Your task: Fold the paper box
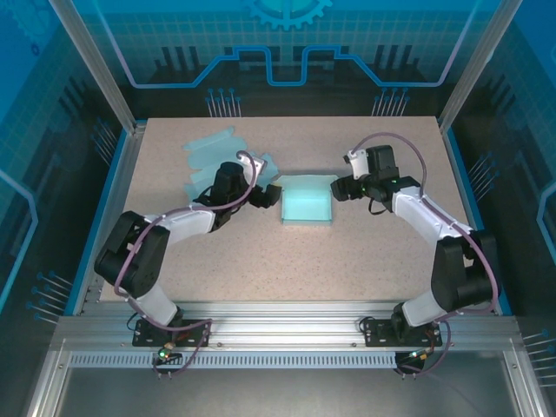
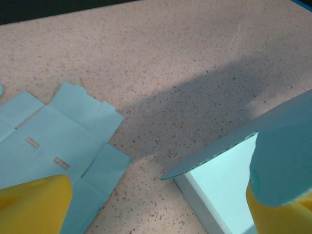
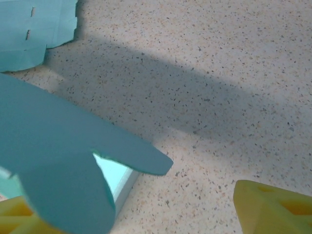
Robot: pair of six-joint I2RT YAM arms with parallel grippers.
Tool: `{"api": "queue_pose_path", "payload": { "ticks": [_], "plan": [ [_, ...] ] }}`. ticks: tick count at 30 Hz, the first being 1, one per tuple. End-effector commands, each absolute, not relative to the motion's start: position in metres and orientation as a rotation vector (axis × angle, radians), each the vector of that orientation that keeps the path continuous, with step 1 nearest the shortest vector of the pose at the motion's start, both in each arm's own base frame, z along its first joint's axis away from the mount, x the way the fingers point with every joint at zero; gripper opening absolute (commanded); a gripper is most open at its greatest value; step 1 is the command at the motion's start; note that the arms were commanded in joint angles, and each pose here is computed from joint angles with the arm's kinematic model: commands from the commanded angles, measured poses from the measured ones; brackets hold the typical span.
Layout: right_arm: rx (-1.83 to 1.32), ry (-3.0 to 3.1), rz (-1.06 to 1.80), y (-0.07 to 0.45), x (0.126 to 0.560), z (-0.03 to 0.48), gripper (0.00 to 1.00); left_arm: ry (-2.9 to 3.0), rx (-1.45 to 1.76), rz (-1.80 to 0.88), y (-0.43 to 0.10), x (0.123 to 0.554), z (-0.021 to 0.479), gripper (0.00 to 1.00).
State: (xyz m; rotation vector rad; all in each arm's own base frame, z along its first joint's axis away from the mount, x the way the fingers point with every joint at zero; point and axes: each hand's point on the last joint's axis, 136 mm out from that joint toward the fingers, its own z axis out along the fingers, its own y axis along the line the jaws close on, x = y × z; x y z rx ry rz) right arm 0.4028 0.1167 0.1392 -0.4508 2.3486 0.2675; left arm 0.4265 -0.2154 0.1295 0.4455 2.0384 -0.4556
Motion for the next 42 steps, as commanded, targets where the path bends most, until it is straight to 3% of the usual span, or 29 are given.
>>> {"api": "queue_pose_path", "payload": {
  "ticks": [1, 9, 20, 26, 35, 39, 42],
  "plan": [
    [-0.471, 2.302, 0.307, 0.122, 0.419, 0.147, 0.78, 1.982, 0.458, -0.538, -0.230, 0.437, 0.147, 0.89],
    [-0.469, 2.296, 0.382, 0.130, 0.428, 0.140, 0.67, 2.000, 0.498, -0.565, -0.237, 0.439, 0.144, 0.81],
    [-0.475, 2.300, 0.449, 0.139, 0.427, 0.133, 0.39, 2.043, 0.531, -0.601, -0.246, 0.437, 0.131, 0.68],
    [-0.479, 2.297, 0.472, 0.145, 0.425, 0.133, 0.23, 2.031, 0.540, -0.630, -0.257, 0.433, 0.135, 0.42],
    [-0.461, 2.272, 0.467, 0.157, 0.416, 0.136, 0.08, 2.009, 0.520, -0.549, -0.282, 0.424, 0.142, 0.19],
    [-0.409, 2.265, 0.436, 0.158, 0.413, 0.135, 0.00, 1.991, 0.451, -0.485, -0.289, 0.425, 0.148, 0.15],
    [-0.371, 2.262, 0.416, 0.157, 0.411, 0.133, 0.00, 1.984, 0.372, -0.474, -0.292, 0.428, 0.152, 0.15]
  ]
}}
